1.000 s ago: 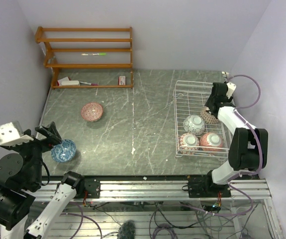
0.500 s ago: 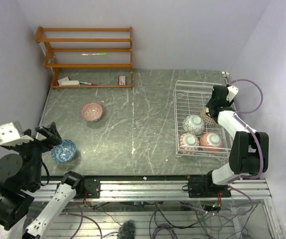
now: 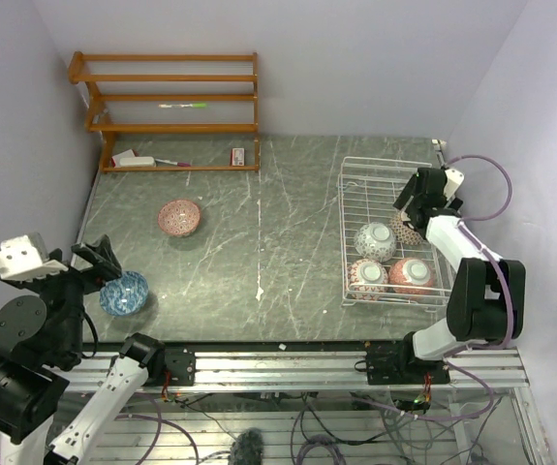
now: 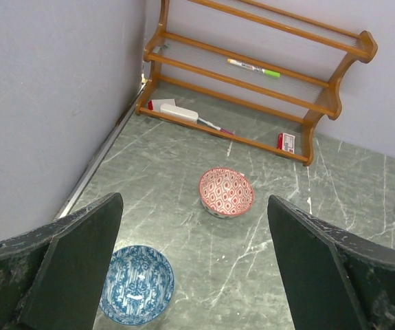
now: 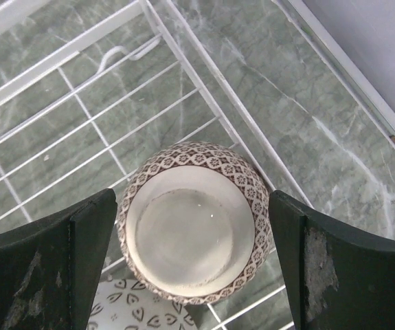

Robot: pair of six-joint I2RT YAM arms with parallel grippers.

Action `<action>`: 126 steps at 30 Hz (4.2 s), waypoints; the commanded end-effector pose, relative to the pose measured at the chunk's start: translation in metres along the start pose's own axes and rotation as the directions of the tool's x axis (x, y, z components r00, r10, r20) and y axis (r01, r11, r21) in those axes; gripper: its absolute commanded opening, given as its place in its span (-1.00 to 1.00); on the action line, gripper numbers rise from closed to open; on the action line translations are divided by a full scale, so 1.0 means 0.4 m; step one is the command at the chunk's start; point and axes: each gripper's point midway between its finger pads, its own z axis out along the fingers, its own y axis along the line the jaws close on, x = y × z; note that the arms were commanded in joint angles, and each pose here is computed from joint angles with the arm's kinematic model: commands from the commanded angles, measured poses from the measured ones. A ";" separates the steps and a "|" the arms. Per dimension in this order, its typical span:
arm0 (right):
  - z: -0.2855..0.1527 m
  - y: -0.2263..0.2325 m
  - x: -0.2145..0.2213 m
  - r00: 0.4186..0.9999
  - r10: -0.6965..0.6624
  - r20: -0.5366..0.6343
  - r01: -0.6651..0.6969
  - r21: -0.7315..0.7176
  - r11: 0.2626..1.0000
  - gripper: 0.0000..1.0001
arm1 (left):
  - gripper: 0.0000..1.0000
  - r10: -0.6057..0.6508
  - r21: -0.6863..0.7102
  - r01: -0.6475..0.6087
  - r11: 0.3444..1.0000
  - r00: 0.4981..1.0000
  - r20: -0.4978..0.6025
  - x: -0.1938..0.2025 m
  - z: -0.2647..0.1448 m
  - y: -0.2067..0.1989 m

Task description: Load the bowls into the dish rack

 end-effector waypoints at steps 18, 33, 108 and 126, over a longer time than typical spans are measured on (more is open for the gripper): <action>0.020 0.107 -0.056 0.983 -0.175 -0.056 0.167 -0.128 0.978 0.86 | 0.95 0.046 -0.031 -0.045 0.998 0.999 0.003 0.018 0.048 -0.013; -0.142 0.223 -0.056 0.979 -0.193 0.069 0.205 -0.271 0.940 0.85 | 0.95 0.055 -0.030 -0.055 0.998 0.998 -0.002 0.021 0.056 -0.019; -0.022 0.122 0.058 0.968 -0.193 -0.158 0.165 -0.175 0.971 0.90 | 0.95 0.035 -0.012 -0.035 0.999 0.999 -0.003 0.015 0.042 -0.019; -0.303 0.355 -0.140 0.970 -0.167 0.174 0.229 -0.440 0.868 0.89 | 0.95 0.022 -0.005 -0.022 1.000 1.000 -0.009 0.016 0.053 -0.033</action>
